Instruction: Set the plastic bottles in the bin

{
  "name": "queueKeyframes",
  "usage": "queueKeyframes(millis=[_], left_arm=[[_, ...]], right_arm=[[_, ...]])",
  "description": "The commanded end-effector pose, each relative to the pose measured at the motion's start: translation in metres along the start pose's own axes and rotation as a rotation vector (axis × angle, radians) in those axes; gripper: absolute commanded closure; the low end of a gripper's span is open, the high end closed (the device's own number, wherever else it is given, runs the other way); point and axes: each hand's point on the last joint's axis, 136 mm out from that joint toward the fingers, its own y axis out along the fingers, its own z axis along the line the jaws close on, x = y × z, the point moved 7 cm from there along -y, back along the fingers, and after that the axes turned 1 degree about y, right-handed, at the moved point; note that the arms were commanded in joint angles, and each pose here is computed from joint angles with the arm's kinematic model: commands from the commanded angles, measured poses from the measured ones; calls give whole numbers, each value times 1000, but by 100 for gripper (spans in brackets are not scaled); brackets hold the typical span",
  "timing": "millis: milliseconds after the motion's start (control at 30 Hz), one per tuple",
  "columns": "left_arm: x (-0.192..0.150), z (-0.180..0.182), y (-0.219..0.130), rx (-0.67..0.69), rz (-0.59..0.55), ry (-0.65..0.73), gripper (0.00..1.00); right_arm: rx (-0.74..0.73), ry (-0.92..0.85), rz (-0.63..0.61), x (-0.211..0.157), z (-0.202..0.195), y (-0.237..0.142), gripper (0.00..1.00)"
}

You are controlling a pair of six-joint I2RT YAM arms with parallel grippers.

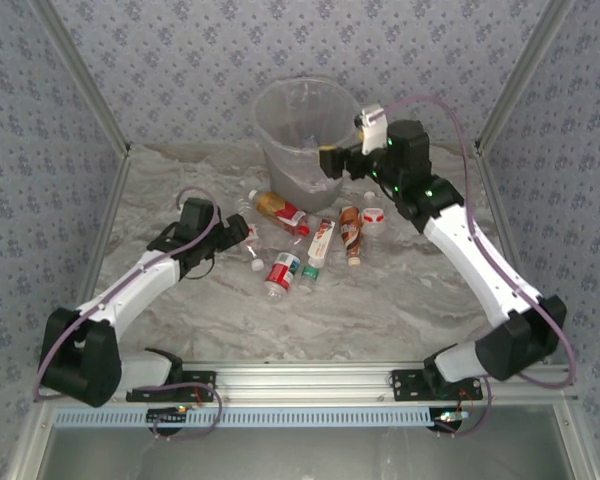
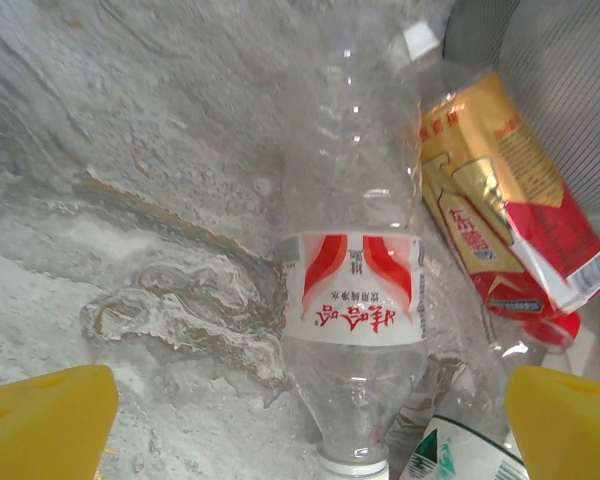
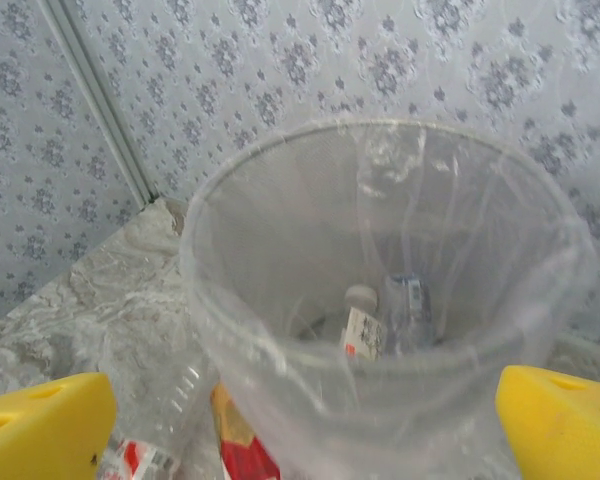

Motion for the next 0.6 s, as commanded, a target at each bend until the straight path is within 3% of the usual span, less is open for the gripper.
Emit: queueKeyframes(millis=[0,200,433,567], left_arm=[[7,-13,5,-50,29,26,1],[7,-16,21,-31,61,43,1],[4,-26,46,-39,165,110,1],[6,-27,55,63,154,171,0]], right_arm=[[-87,53,-4,-20,-6,-20,0],[-216,143,-16,-75,-23,-53,0],[-266,181,23,-94,-29,-77,0],[-300,194,1,-96,-31,-91,0]])
